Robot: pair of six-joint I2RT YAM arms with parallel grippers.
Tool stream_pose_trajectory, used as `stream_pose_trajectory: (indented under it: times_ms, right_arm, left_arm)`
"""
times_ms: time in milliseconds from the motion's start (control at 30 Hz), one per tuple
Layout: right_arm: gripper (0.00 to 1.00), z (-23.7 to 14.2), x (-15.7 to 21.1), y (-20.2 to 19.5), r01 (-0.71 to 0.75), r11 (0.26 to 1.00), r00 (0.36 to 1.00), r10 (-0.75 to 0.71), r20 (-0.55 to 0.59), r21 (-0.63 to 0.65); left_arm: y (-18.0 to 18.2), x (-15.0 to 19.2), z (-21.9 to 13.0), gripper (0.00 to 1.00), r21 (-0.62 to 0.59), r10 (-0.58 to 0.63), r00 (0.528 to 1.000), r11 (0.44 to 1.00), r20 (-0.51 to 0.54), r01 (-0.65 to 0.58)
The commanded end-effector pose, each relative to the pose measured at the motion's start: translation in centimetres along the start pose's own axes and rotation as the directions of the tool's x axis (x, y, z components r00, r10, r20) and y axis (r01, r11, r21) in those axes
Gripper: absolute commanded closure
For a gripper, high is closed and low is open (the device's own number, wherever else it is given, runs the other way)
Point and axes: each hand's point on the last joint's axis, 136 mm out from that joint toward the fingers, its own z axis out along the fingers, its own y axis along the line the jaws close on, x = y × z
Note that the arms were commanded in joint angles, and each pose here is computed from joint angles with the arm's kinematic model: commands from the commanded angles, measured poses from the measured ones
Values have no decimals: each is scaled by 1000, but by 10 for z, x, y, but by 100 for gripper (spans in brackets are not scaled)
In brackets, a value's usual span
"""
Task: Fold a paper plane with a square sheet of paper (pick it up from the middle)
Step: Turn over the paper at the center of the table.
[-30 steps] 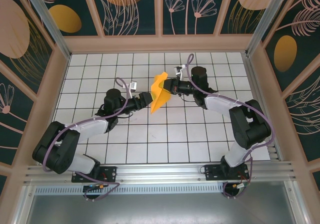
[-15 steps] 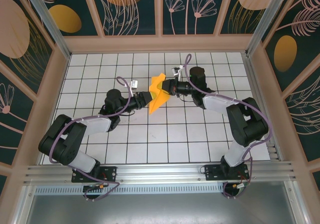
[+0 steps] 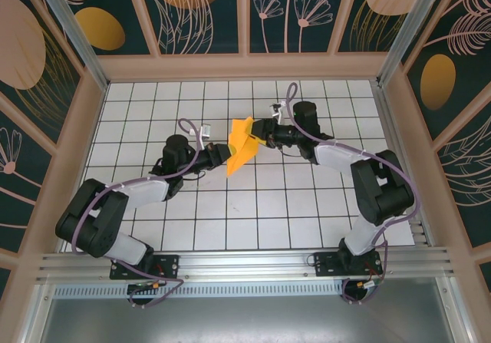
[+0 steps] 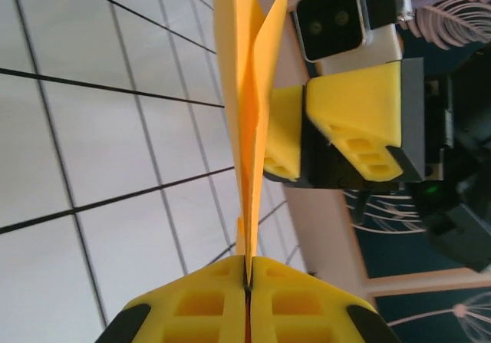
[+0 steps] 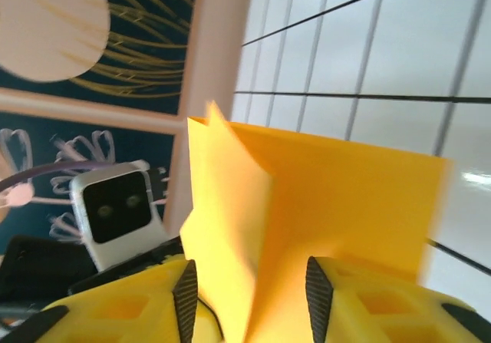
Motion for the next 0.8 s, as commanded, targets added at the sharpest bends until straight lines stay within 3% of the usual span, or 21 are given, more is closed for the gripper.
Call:
stream_pose_trajectory:
  times_ms: [0, 133, 300, 367, 467, 633, 767]
  right_arm:
    - [47, -26, -19, -7, 78, 982, 989, -99, 113, 175]
    - [36, -48, -26, -31, 87, 932, 967, -164, 195, 352]
    - [26, -67, -27, -56, 81, 888, 947, -210, 243, 453]
    - [22, -69, -27, -62, 72, 886, 947, -206, 248, 459]
    - [1, -74, -27, -72, 49, 876, 941, -203, 272, 481]
    - [1, -77, -25, -81, 32, 867, 935, -202, 291, 498]
    - [1, -82, -25, -88, 1, 850, 930, -195, 312, 527]
  left_arm:
    - [28, -17, -10, 92, -248, 136, 991, 960, 16, -127]
    - [72, -38, -42, 92, -589, 274, 962, 774, -18, -232]
    - [96, -62, -79, 91, -802, 372, 925, 529, -73, -276]
    - [101, -69, -89, 91, -852, 401, 911, 439, -100, -286]
    - [108, -73, -99, 91, -905, 427, 890, 298, -158, -304]
    - [122, -69, -102, 91, -935, 439, 852, 65, -286, -348]
    - [124, -70, -85, 90, -928, 446, 828, -19, -340, -371]
